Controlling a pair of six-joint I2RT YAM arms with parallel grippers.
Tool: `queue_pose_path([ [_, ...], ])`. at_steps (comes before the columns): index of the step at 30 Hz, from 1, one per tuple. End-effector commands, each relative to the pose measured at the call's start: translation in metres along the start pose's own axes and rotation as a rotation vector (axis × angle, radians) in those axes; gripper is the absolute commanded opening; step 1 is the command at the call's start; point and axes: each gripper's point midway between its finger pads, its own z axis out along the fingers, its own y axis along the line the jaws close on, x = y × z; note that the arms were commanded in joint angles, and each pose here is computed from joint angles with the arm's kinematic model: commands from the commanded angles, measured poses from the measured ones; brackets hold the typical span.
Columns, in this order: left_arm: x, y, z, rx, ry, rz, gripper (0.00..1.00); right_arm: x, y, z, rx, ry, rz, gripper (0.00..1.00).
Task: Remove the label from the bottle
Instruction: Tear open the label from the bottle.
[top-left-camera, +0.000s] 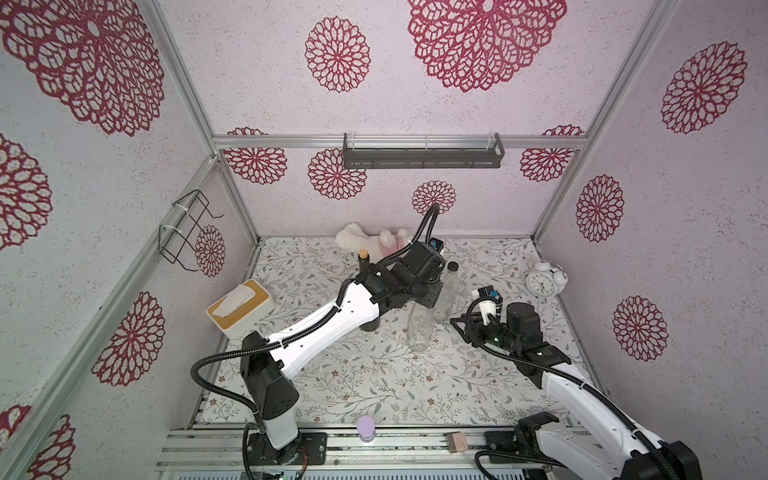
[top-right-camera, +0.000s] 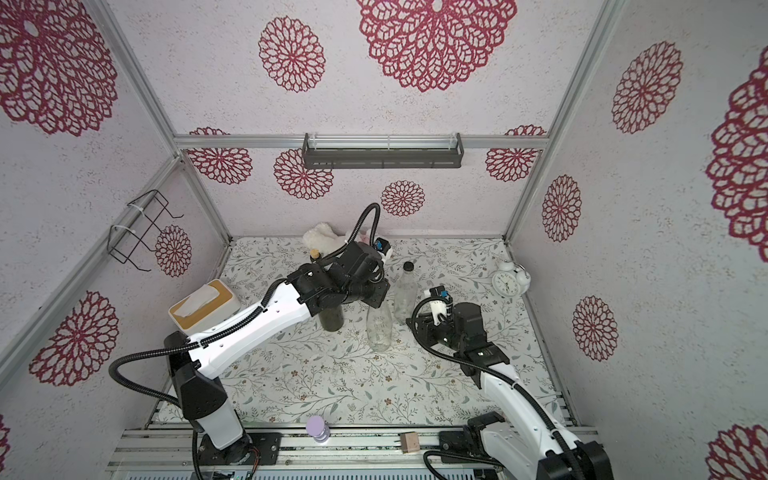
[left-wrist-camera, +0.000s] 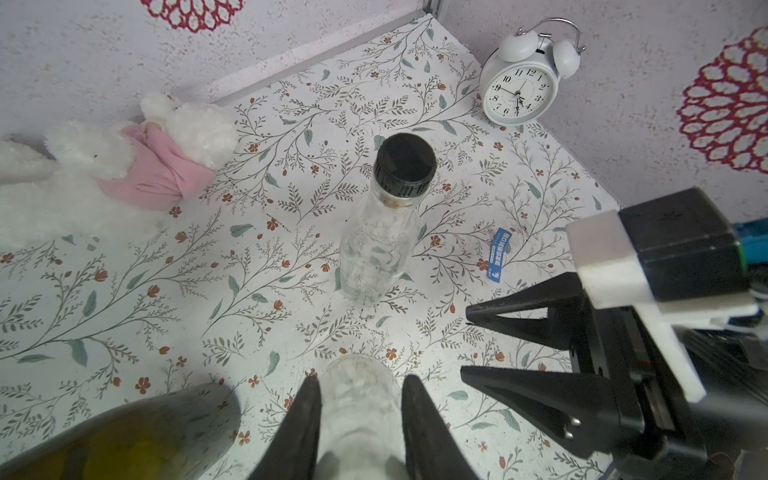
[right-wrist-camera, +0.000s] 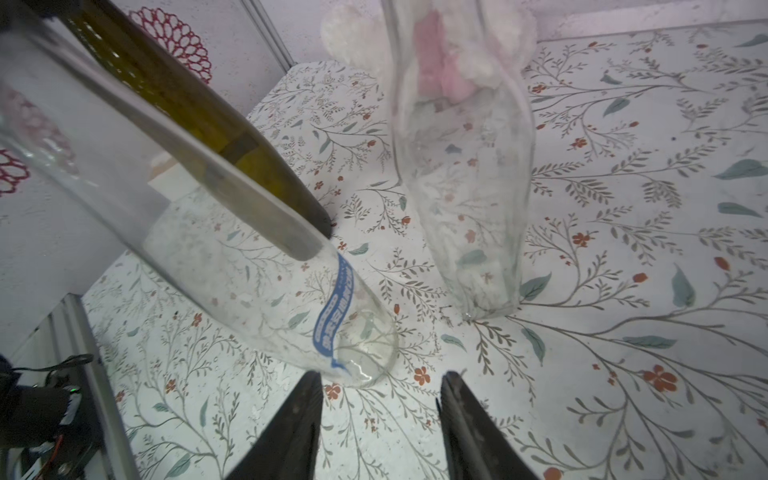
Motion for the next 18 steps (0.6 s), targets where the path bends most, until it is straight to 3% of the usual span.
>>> queue_pose_path([
  [1,0.063,0.013,0.014,-0.051,0.241,0.047,0.00,0.003,0.008,0.009,-0.072,0.028,-0.035,0.50],
  [12,0.061,0.013,0.012,-0.053,0.235,0.047,0.00,-0.006,0.029,0.029,-0.180,0.038,-0.109,0.50],
  [18,0.060,0.013,0.014,-0.052,0.237,0.046,0.00,-0.006,0.029,0.034,-0.176,0.037,-0.106,0.40],
])
